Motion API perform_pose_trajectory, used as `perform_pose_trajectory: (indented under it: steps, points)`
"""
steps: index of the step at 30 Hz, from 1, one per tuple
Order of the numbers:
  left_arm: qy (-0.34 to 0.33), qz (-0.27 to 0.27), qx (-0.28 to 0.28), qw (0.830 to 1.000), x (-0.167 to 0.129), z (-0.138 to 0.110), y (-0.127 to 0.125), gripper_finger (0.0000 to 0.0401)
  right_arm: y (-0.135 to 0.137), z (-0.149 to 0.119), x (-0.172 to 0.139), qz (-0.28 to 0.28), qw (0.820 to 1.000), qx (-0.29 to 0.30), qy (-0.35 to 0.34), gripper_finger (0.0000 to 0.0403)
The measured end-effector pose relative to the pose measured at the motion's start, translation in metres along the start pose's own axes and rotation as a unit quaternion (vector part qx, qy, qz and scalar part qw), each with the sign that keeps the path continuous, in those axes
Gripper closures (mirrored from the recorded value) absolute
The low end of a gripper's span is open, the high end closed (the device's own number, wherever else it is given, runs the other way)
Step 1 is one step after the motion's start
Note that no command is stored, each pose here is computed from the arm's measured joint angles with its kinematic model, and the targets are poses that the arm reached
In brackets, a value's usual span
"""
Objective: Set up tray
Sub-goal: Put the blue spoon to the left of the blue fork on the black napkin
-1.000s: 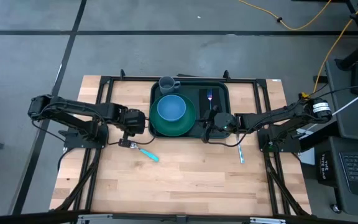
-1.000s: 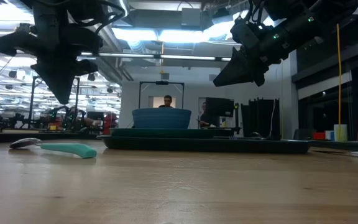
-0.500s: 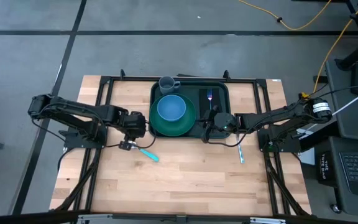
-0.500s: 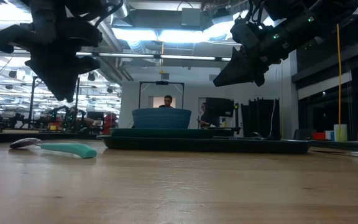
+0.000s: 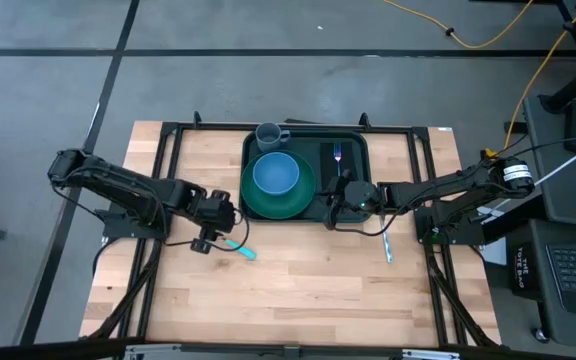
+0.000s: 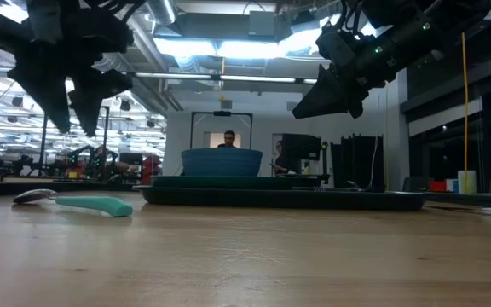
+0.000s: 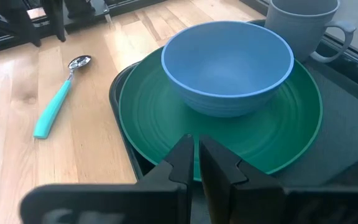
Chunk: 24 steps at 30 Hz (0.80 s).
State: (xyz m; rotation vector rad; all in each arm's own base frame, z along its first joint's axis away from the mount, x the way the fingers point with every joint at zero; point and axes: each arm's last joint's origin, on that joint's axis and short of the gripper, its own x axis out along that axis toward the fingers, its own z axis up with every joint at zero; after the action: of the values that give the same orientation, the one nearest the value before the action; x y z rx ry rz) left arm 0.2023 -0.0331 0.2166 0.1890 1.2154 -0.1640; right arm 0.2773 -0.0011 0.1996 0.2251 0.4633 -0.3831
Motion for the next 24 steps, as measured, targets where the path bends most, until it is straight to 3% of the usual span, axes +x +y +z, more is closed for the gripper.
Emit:
perform_pose_trajectory:
  steps: [4, 13, 24]
  points:
    - [0.038, -0.004, -0.016, 0.999, 0.016, 0.003, -0.005, 0.0250, 0.000, 0.000, 0.000, 0.000, 1.000, 0.000, 0.000, 0.0372]
    - [0.140, -0.017, 0.034, 0.989, 0.061, 0.004, -0.010, 0.0251, 0.000, 0.000, 0.000, 0.000, 1.000, 0.002, 0.000, 0.0372]
    - [0.163, -0.031, 0.031, 0.986, 0.077, 0.005, -0.011, 0.0256, 0.000, 0.000, 0.000, 0.000, 1.000, 0.000, 0.000, 0.0372]
